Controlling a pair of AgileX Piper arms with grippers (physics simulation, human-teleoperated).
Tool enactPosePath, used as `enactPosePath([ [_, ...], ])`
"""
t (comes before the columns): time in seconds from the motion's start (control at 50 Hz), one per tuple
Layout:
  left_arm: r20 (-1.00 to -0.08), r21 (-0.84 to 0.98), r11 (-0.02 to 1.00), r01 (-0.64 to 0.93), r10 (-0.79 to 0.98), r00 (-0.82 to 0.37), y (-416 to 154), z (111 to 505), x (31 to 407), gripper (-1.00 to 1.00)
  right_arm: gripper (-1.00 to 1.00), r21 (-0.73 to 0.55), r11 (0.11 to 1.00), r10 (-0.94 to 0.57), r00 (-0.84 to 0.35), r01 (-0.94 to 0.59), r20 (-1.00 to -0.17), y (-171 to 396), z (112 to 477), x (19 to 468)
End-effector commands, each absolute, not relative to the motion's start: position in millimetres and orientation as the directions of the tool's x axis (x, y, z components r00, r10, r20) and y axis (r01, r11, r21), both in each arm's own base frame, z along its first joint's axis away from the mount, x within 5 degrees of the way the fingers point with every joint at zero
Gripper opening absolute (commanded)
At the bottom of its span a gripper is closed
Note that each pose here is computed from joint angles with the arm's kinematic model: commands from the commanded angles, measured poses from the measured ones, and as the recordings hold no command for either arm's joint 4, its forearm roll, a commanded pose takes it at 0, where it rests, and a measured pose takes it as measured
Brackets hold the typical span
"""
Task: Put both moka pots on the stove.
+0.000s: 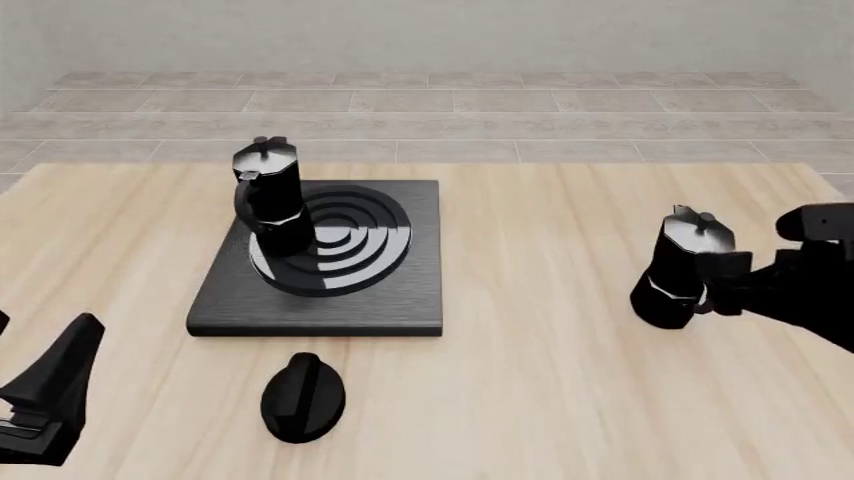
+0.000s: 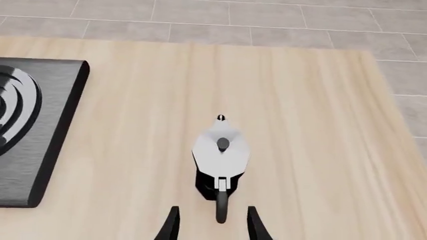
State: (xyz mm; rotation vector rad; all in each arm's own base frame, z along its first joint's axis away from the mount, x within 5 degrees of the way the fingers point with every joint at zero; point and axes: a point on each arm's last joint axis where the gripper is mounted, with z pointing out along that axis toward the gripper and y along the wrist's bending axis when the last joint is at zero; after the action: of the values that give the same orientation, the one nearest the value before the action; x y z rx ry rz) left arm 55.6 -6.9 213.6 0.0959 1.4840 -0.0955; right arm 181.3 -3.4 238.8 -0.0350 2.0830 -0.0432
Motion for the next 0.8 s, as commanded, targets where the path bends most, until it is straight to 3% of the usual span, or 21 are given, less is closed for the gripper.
enactPosePath([
  [0.02,-0.996,0.006,0.992,0.123,-0.005,0.084,-7,213,56,1.00,1.00,-0.037,0.999,-0.028,-0.519,0.006,-0.854,-6,217,195],
  [0.8,-0.996,0.006,0.992,0.123,-0.005,0.084,-7,214,56,1.00,1.00,-0.038,0.999,-0.024,-0.555,0.013,-0.832,-9,187,227],
])
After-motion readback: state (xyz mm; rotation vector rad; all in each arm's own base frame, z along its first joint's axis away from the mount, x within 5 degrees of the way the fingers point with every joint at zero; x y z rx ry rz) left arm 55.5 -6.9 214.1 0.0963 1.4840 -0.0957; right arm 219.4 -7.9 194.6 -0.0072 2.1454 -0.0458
